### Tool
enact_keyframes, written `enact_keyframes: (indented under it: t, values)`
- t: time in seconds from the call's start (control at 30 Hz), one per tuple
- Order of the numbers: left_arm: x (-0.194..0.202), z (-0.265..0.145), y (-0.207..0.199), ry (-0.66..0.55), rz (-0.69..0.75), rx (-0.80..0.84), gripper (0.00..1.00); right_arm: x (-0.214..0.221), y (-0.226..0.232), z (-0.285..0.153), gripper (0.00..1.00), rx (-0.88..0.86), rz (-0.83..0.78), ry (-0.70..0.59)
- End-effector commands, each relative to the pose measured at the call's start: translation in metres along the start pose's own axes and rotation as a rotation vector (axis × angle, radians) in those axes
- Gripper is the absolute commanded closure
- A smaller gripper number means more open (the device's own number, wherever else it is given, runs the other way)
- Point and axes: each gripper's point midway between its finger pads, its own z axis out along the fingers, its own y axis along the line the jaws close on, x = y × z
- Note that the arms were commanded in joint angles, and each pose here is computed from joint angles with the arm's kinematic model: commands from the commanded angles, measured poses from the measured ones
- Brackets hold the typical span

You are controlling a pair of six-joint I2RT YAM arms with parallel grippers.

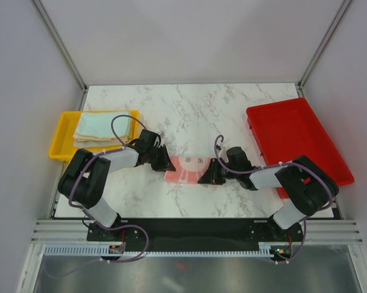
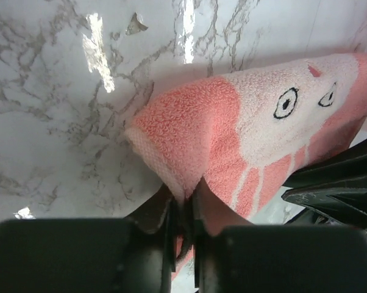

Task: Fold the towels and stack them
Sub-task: Neatly place the folded towel into the bin

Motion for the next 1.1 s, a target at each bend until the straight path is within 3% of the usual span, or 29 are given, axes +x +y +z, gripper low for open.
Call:
enact_keyframes:
  t: [0.0,0.03,0.13,0.2,0.23,0.27,0.37,0.53,0.77,1.07]
  values:
    - [0.015,0.009,0.026,0.029,-0.03,-0.152,0.89,-0.012,0.023,-0.007,0.73,-0.062,-0.042,-0.039]
    - [0.013,0.008,0.024,0.028,-0.027,-0.154,0.98,-0.014,0.027,-0.01,0.73,-0.067,-0.045,-0.046]
    - [-0.001,-0.004,0.015,0.027,0.002,-0.181,0.98,-0.028,0.049,-0.023,0.68,-0.09,-0.071,-0.087]
    - [-0.016,-0.018,0.009,0.019,0.041,-0.233,0.98,-0.041,0.066,-0.037,0.55,-0.092,-0.095,-0.133]
    - [-0.022,-0.023,0.01,0.013,0.057,-0.263,0.98,-0.046,0.072,-0.042,0.47,-0.091,-0.112,-0.147]
    - [-0.028,-0.029,0.01,0.003,0.071,-0.292,0.98,-0.05,0.078,-0.047,0.21,-0.09,-0.126,-0.165]
    - [-0.057,-0.052,0.013,-0.034,0.131,-0.423,0.98,-0.063,0.095,-0.068,0.02,-0.061,-0.159,-0.213]
    - [-0.09,-0.088,0.033,-0.065,0.192,-0.604,0.98,-0.086,0.124,-0.093,0.02,-0.061,-0.231,-0.297]
    - [-0.149,-0.143,0.06,-0.108,0.198,-0.771,0.98,-0.087,0.122,-0.092,0.02,-0.034,-0.266,-0.269]
    - [-0.221,-0.202,0.046,-0.242,0.179,-0.78,0.98,-0.094,0.109,-0.073,0.02,0.015,-0.307,-0.221]
